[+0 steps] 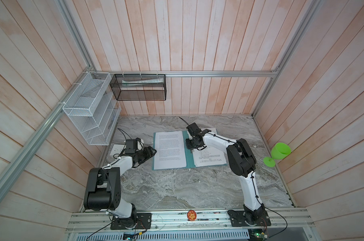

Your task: Put the files into the folder

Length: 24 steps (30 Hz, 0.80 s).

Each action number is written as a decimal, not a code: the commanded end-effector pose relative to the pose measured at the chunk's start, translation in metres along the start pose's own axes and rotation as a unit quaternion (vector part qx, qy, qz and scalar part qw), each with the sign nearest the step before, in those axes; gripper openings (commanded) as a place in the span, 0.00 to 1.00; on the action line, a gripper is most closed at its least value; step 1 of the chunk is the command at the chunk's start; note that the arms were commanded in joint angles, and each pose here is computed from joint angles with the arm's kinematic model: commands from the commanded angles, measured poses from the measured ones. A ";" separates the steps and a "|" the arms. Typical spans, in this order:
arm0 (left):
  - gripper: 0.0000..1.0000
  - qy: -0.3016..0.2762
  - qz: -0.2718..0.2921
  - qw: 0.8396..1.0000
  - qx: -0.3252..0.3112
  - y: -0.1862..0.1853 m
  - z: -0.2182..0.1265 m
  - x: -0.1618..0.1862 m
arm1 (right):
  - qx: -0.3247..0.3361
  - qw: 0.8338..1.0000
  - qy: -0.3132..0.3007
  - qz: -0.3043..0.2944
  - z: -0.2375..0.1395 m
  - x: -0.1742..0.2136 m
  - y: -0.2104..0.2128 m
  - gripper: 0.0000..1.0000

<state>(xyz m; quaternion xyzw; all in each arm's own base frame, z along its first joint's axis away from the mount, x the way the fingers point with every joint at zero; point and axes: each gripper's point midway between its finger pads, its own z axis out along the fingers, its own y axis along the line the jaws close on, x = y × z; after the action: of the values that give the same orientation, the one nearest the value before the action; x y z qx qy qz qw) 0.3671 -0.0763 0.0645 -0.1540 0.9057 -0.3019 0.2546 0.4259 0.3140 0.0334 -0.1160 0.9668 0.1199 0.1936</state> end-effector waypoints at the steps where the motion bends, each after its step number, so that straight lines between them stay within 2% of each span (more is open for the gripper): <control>1: 0.69 0.006 0.005 1.000 0.005 0.002 0.005 0.004 | 0.011 0.999 0.035 -0.005 0.017 0.022 -0.004 0.21; 5: 0.68 0.006 0.002 1.000 0.005 0.002 0.003 0.007 | -0.004 0.999 0.046 0.009 0.023 0.030 -0.002 0.18; 8: 0.68 0.007 -0.005 1.000 0.002 0.005 0.001 0.013 | -0.024 0.998 0.057 0.025 0.027 0.039 -0.001 0.08; 17: 0.68 0.025 -0.024 0.998 -0.061 0.028 -0.013 0.038 | -0.059 0.994 0.066 0.061 0.030 0.050 0.001 0.08; 24: 0.68 0.042 -0.033 0.997 -0.052 0.033 -0.006 0.051 | -0.077 0.992 0.069 0.067 0.031 0.051 0.002 0.08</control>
<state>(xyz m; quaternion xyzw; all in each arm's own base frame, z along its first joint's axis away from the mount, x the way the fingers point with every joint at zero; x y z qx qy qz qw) 0.3243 -0.0685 0.0387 -0.1825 0.9220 -0.2682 0.2114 0.4250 0.3282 0.0296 -0.0830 0.9541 0.2169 0.1892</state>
